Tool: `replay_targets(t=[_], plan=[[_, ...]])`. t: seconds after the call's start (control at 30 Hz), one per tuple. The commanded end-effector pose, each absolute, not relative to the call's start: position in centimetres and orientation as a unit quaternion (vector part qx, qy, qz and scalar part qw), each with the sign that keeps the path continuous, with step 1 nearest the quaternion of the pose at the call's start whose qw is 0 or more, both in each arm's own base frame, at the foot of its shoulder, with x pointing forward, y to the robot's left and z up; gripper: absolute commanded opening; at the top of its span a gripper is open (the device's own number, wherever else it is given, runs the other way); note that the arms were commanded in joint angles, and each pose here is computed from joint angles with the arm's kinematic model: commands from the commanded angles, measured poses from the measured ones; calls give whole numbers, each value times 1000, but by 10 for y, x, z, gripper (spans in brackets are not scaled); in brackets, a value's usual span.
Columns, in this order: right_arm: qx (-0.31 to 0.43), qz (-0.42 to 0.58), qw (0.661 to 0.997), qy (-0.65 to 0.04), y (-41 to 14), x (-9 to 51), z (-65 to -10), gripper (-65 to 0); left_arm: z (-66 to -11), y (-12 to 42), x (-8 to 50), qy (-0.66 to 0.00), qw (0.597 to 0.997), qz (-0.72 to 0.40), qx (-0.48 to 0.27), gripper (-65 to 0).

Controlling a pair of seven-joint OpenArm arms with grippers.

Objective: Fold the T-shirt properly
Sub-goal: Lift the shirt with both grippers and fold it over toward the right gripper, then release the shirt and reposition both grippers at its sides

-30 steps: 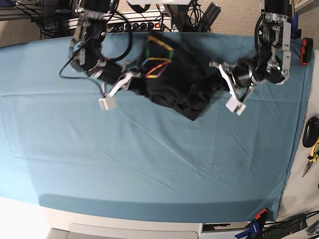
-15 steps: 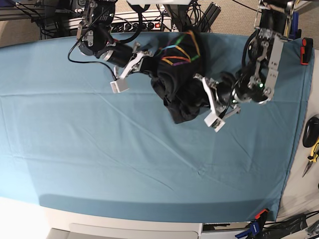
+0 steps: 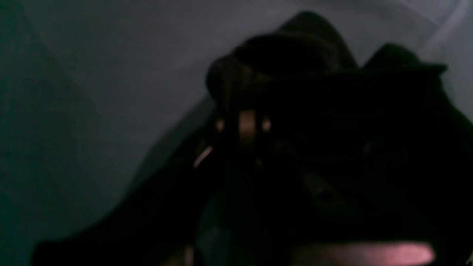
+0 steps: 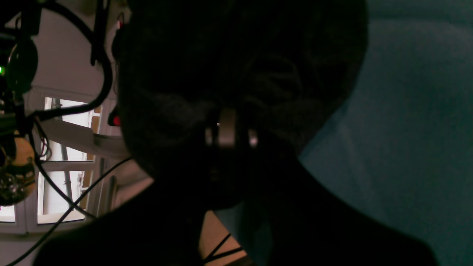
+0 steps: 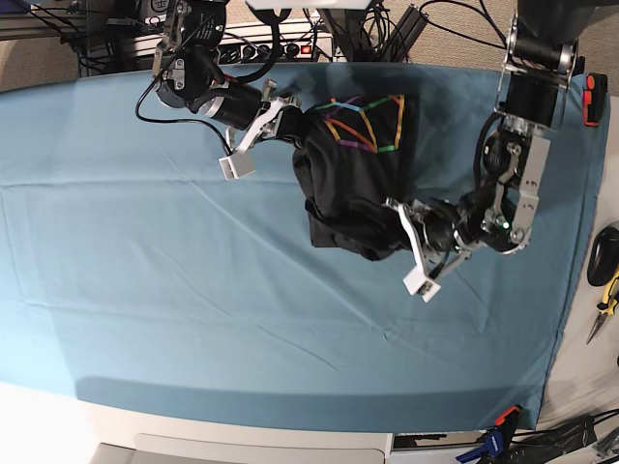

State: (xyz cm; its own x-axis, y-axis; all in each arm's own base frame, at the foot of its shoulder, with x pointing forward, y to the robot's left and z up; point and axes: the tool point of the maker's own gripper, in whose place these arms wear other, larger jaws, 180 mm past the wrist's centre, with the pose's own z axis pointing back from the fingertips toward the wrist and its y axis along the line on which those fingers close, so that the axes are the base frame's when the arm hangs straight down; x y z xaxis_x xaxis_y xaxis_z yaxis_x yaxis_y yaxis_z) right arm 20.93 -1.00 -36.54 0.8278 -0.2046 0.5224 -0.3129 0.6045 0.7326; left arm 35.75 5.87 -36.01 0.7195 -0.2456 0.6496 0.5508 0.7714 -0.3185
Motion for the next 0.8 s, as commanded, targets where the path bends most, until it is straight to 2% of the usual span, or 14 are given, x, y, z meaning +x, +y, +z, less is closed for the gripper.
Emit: replay_targets(t=[0.0, 0.53, 0.63, 0.67, 0.7, 0.77], plan=[[453, 39, 835, -309, -6, 214, -354, -650, -340, 57, 374, -332, 880, -221, -259, -650], [433, 54, 835, -334, -10, 235, -347, -650, -345, 51, 378, -328, 883, -221, -254, -650], [433, 60, 840, -323, -9, 231, -350, -635, -346, 51, 377, -327, 883, -221, -254, -445], [432, 62, 841, -320, -9, 230, -351, -577, -346, 51, 377, -327, 883, -221, -254, -389], [432, 66, 841, -320, -9, 230, -351, -520, -346, 51, 377, -326, 883, -221, -253, -350], [430, 80, 839, -323, -9, 228, -351, -445, -348, 52, 375, -318, 886, -224, -251, -332]])
